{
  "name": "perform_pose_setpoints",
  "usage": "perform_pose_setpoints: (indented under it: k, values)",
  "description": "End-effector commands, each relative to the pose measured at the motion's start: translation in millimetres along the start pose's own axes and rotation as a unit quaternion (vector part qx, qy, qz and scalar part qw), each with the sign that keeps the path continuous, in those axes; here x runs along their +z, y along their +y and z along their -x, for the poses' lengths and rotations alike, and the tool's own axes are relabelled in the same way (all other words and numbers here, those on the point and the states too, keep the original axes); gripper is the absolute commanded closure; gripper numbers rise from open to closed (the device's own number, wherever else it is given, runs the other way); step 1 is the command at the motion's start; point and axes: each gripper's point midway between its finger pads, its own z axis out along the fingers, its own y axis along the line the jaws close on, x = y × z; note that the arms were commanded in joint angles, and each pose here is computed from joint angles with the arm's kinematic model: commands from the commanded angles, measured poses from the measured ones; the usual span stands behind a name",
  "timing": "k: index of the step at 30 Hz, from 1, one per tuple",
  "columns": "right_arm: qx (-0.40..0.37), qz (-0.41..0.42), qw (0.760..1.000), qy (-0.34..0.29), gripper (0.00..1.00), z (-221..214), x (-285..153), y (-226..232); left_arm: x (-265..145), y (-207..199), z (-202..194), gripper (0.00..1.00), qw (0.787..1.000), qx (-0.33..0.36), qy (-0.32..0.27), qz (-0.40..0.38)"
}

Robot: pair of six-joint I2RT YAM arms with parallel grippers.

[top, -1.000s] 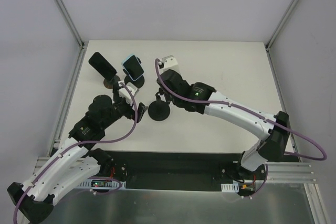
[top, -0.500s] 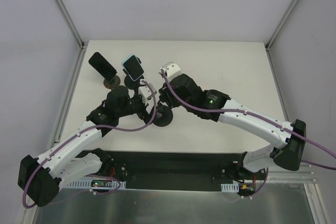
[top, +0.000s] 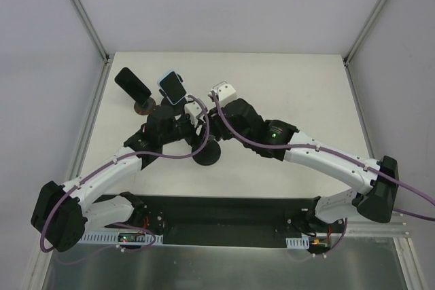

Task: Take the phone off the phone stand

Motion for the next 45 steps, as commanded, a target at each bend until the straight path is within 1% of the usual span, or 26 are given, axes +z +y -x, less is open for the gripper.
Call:
perform_pose_setpoints:
  k: [1,2,4,5,6,8,9,10,13,15,19,26,30,31,33,34,36,39,44,45]
  values:
    - [0.041,0.017,0.998,-0.048,0.99,23,-5,7,9,9,12,0.39,0.999,-0.006,-0.036,0.010]
    - [0.043,0.016,0.998,-0.047,0.99,21,-4,7,11,9,10,0.54,0.999,-0.006,-0.033,0.009]
    - [0.047,0.015,0.998,-0.050,0.99,21,-3,7,12,7,9,0.68,0.999,-0.002,-0.033,0.001]
    - [0.048,0.012,0.997,-0.051,0.99,21,-3,6,12,5,8,0.72,0.999,-0.001,-0.032,-0.004]
    - [0.047,0.007,0.998,-0.049,0.99,17,-2,5,12,4,8,0.80,0.999,0.001,-0.033,-0.007]
    - [0.053,-0.004,0.997,-0.061,0.92,20,0,1,11,3,8,0.89,0.999,0.004,-0.036,-0.008]
    - [0.053,-0.010,0.997,-0.061,0.90,15,2,-1,10,4,7,1.00,0.999,0.006,-0.036,-0.006]
    - [0.059,-0.011,0.995,-0.074,0.85,20,3,-2,10,4,6,1.00,0.999,0.006,-0.037,-0.006]
    - [0.065,-0.021,0.994,-0.090,0.75,19,11,-4,10,1,6,1.00,0.999,0.009,-0.037,-0.013]
    - [0.068,-0.022,0.993,-0.093,0.73,18,17,-6,10,-1,6,1.00,0.999,0.009,-0.036,-0.018]
    - [0.075,-0.011,0.991,-0.112,0.66,21,25,-3,10,-2,7,1.00,0.999,0.002,-0.037,-0.020]
    - [0.086,0.011,0.988,-0.131,0.65,19,28,1,11,-6,7,1.00,0.999,-0.011,-0.039,-0.025]
    - [0.088,0.011,0.987,-0.130,0.70,15,30,-1,11,-5,6,1.00,0.999,-0.021,-0.037,-0.021]
    - [0.087,0.010,0.988,-0.128,0.76,12,30,-3,11,-4,6,1.00,0.999,-0.022,-0.037,-0.020]
    - [0.085,0.012,0.988,-0.126,0.83,10,29,-3,12,-2,6,1.00,0.999,-0.026,-0.037,-0.012]
    - [0.083,0.011,0.989,-0.120,0.90,4,29,-4,12,-1,5,1.00,0.999,-0.030,-0.035,-0.008]
    - [0.082,0.015,0.990,-0.117,0.98,2,26,-4,12,7,2,1.00,0.999,-0.034,-0.030,0.014]
    - [0.076,0.019,0.991,-0.104,0.99,-7,21,-4,13,19,-4,1.00,0.996,-0.067,-0.010,0.054]
    - [0.059,0.030,0.995,-0.073,0.99,-27,11,-3,15,36,-16,1.00,0.989,-0.102,0.023,0.102]
    - [0.050,0.029,0.997,-0.059,0.99,-34,9,-3,14,39,-19,1.00,0.987,-0.116,0.030,0.111]
